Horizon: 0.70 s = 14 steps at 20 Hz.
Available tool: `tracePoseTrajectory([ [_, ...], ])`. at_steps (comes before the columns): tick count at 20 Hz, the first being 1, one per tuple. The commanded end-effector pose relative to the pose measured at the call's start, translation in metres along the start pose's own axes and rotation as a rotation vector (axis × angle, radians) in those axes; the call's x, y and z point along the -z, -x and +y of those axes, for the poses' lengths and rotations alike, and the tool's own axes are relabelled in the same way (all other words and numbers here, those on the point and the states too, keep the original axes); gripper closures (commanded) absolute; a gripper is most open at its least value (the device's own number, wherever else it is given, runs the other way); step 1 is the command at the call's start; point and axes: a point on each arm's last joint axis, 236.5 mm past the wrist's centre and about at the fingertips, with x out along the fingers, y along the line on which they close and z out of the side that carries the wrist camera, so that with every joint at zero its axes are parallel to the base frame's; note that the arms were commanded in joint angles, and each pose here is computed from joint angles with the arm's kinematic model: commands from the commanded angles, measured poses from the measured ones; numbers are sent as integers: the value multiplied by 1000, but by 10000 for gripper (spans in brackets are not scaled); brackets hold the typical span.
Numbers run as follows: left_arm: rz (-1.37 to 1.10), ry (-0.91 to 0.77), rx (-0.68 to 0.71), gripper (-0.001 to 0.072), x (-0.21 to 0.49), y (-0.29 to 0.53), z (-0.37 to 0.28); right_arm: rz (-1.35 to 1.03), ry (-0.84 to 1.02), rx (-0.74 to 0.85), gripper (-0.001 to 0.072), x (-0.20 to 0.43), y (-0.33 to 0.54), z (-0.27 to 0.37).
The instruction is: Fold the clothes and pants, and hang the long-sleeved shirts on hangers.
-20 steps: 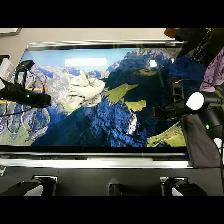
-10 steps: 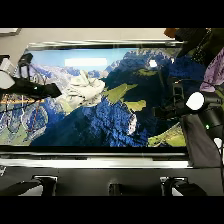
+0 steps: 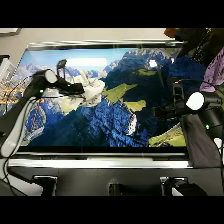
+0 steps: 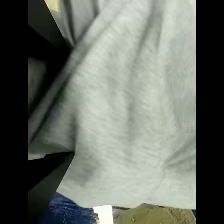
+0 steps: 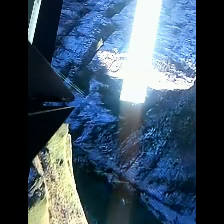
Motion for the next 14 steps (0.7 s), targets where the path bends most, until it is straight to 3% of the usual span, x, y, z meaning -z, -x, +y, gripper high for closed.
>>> tracePoseTrajectory([
  [1, 36, -20, 6, 92, 5, -46, -11, -1, 1, 0, 634, 0, 0, 0],
  [2, 53, -25, 6, 134, 10, -51, -13, -1, 1, -1, 634, 0, 0, 0],
  [3, 79, -34, 5, 363, 17, -52, -15, -1, 1, 0, 634, 0, 0, 0],
  [4, 117, -61, 9, 689, 27, -51, -19, -1, 1, 0, 634, 0, 0, 0],
  [9, 303, -155, 30, 694, 77, -16, -53, -1, 1, 0, 634, 0, 0, 0],
  [14, 370, -285, 145, 695, 135, 33, -151, -1, 1, 0, 634, 0, 0, 0],
])
